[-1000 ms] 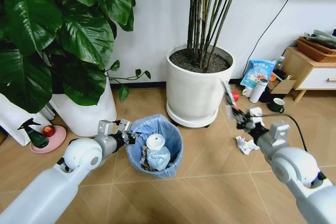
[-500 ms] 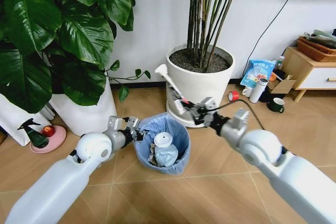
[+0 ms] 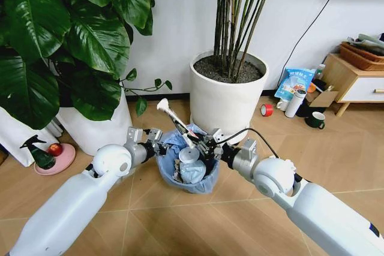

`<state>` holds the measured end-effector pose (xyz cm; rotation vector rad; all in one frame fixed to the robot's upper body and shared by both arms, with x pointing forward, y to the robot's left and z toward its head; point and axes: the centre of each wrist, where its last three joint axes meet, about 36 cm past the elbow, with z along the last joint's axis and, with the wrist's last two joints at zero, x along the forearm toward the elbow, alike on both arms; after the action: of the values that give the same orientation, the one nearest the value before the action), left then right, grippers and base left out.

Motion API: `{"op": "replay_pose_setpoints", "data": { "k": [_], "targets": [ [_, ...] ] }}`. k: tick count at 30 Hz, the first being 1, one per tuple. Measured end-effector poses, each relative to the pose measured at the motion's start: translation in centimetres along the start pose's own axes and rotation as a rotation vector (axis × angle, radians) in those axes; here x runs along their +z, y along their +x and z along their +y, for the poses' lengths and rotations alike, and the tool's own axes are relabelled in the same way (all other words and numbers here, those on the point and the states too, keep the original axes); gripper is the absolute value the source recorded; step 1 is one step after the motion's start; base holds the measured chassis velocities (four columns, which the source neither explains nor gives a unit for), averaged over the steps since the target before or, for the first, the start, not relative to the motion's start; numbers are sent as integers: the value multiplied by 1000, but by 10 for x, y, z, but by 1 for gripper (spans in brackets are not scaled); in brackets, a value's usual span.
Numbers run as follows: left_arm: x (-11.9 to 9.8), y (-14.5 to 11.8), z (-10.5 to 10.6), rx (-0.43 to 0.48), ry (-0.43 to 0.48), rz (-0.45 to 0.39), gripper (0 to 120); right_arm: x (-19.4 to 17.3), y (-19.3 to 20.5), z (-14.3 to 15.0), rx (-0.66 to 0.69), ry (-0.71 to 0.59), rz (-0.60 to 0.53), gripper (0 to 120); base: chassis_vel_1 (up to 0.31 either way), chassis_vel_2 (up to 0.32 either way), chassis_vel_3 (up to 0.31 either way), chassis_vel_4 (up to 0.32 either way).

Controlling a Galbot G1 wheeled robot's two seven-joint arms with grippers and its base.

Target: Pick up the trash bin and place the garbage on the floor into it.

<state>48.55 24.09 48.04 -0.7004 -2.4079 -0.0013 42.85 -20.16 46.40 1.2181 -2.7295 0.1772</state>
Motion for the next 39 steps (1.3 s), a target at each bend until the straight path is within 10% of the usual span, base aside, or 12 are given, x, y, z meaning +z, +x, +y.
{"op": "replay_pose_setpoints", "data": {
  "k": [12,20,39],
  "targets": [
    [0,1,5,-5,8,-5,2,6,-1,-2,39,-1,8,71,0,0,0,0],
    [5,5,10,-22,15,-3,2,9,22,-45,305,-91,28,98,0,0,0,0],
    [15,19,11,-38,1,-1,2,189,79,-162,866,-255,452,100,0,0,0,0]
  ]
}}
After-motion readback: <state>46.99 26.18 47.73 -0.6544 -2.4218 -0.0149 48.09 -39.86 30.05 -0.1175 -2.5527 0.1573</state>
